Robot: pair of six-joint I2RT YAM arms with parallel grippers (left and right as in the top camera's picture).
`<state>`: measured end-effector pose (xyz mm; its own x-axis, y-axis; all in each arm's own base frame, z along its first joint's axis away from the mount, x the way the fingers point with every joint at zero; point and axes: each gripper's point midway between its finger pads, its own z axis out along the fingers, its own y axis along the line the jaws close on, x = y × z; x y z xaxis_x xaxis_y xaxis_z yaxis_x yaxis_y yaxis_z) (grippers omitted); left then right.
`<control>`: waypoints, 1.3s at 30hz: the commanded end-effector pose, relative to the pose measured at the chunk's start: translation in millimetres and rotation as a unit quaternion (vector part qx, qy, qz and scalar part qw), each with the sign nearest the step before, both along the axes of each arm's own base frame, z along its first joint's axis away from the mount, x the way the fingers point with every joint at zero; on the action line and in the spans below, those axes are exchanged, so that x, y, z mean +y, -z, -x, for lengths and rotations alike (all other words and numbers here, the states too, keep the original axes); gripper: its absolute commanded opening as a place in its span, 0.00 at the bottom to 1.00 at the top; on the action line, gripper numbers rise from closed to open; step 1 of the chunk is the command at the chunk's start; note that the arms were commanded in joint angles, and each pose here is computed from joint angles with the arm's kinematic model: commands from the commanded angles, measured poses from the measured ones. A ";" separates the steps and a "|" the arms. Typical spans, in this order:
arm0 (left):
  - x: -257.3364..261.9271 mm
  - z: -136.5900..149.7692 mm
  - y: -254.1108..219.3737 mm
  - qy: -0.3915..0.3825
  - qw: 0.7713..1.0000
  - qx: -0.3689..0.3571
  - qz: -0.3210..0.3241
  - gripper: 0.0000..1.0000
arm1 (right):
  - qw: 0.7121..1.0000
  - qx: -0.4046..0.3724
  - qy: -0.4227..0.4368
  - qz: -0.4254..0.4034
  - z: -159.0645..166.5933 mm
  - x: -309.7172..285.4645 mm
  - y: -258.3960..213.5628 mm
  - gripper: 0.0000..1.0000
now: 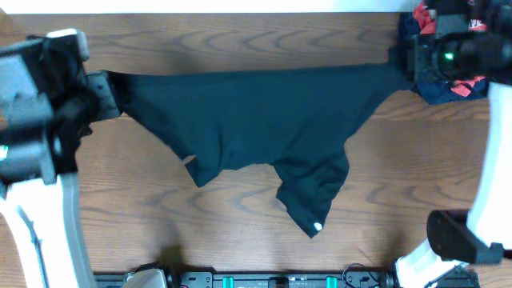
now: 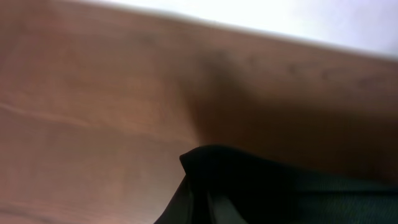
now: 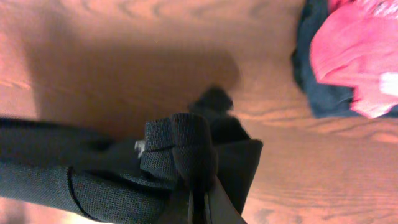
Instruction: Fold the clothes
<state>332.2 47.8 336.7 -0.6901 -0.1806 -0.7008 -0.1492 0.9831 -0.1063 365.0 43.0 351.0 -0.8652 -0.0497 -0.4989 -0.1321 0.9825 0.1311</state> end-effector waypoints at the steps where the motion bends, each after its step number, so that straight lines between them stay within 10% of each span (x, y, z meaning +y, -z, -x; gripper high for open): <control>1: 10.1 -5.3 30.3 -0.016 0.998 0.060 0.005 0.06 | 0.998 0.055 -0.003 0.020 -6.7 -0.9 35.5 0.01; 19: 19.3 -8.5 113.9 -0.032 0.976 0.213 0.017 0.06 | 0.965 0.254 -0.070 0.010 41.9 108.3 266.1 0.01; 31: 21.3 -17.8 110.1 -0.032 0.981 0.193 0.013 0.06 | 0.940 0.285 -0.190 0.010 93.4 162.7 272.5 0.03; 39: 21.4 -18.6 109.8 -0.032 0.981 0.191 0.013 0.06 | 0.944 0.263 -0.199 -0.013 80.5 169.4 251.5 0.36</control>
<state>350.9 63.7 230.7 -0.8889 -0.2326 -0.3947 -0.2233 0.9722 -0.0701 273.1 204.4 81.7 -0.9136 -0.4038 0.0470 -0.3776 0.8857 0.2700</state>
